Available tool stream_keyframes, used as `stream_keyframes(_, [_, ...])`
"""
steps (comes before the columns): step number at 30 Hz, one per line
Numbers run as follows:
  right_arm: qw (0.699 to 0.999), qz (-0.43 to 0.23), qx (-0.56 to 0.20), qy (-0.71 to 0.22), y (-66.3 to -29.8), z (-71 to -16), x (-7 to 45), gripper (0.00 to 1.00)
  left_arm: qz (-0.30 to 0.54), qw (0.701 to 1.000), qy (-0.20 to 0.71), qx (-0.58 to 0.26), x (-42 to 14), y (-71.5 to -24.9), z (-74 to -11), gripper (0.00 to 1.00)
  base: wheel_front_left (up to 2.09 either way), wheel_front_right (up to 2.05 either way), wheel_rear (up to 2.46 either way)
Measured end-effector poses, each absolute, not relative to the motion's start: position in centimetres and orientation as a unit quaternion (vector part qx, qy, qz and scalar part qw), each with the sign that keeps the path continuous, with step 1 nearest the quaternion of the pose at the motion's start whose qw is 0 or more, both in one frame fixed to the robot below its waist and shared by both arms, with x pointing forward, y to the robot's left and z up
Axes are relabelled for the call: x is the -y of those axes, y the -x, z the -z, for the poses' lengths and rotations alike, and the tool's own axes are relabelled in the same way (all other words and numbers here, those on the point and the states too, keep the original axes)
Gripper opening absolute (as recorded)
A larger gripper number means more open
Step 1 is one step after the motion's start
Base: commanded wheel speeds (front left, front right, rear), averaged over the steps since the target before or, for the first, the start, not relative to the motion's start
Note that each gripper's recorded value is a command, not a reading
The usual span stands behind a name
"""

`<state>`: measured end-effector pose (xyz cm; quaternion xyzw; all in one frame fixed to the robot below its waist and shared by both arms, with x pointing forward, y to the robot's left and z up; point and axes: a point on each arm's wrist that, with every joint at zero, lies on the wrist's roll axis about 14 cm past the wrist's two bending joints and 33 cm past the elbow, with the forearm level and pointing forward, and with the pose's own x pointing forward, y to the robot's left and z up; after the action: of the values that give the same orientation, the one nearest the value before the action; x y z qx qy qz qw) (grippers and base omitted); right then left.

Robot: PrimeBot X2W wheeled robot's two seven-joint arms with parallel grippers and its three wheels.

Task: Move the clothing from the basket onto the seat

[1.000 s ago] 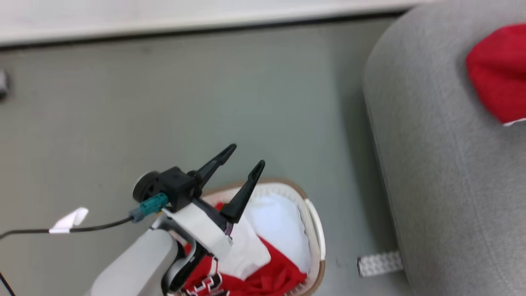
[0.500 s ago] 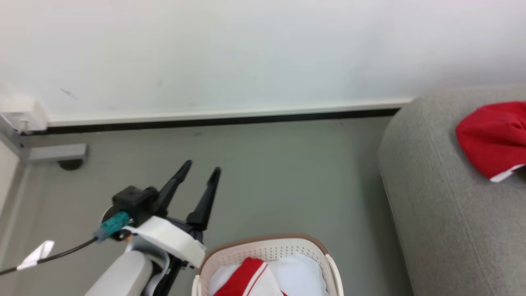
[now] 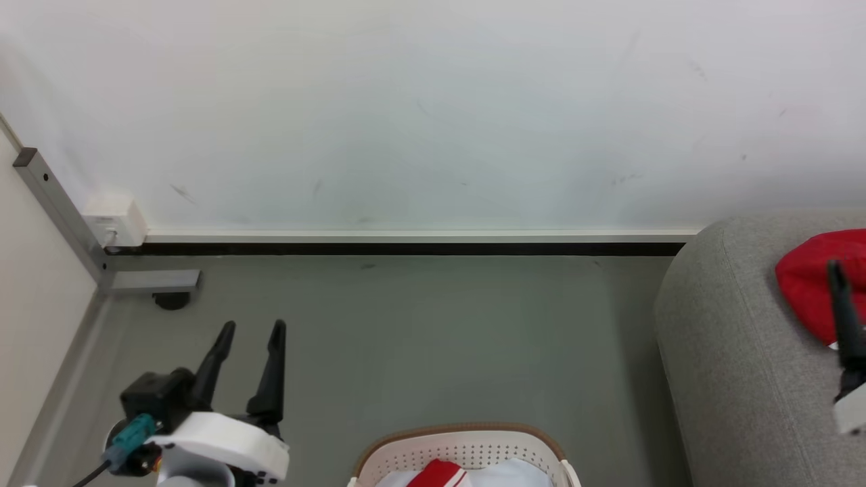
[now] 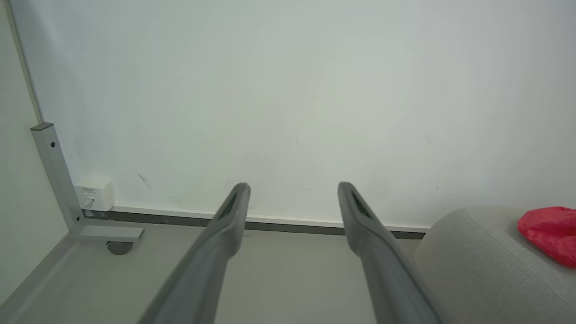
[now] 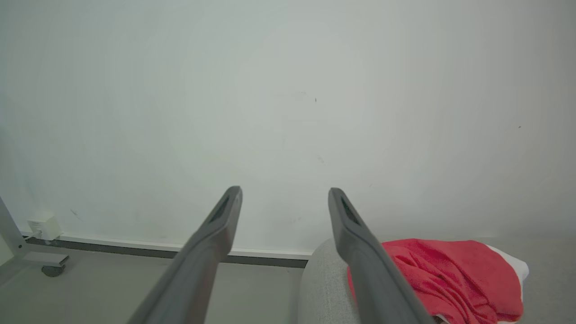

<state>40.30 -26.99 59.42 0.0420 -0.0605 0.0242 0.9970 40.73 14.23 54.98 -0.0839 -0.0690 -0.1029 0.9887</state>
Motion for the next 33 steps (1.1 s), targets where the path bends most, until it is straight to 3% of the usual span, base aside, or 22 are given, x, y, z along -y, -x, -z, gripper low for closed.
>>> stream_keyframes(13, [0.99,-0.013,0.07,-0.119,-36.7,-53.5,21.5,1.0,0.038,0.994,0.087,0.061,-17.1,-39.6,-52.9,1.0,0.0,0.0,0.0])
stream_keyframes(22, [0.989,-0.039,0.035,-0.139,-36.3,-50.5,17.8,1.0,0.047,0.993,0.094,0.048,-16.0,-38.9,-51.5,1.0,0.0,0.0,0.0])
stream_keyframes(33, [0.987,-0.048,0.052,-0.144,-36.9,-51.6,17.0,1.0,0.054,0.993,0.089,0.047,-15.7,-39.0,-51.2,1.0,0.0,0.0,0.0])
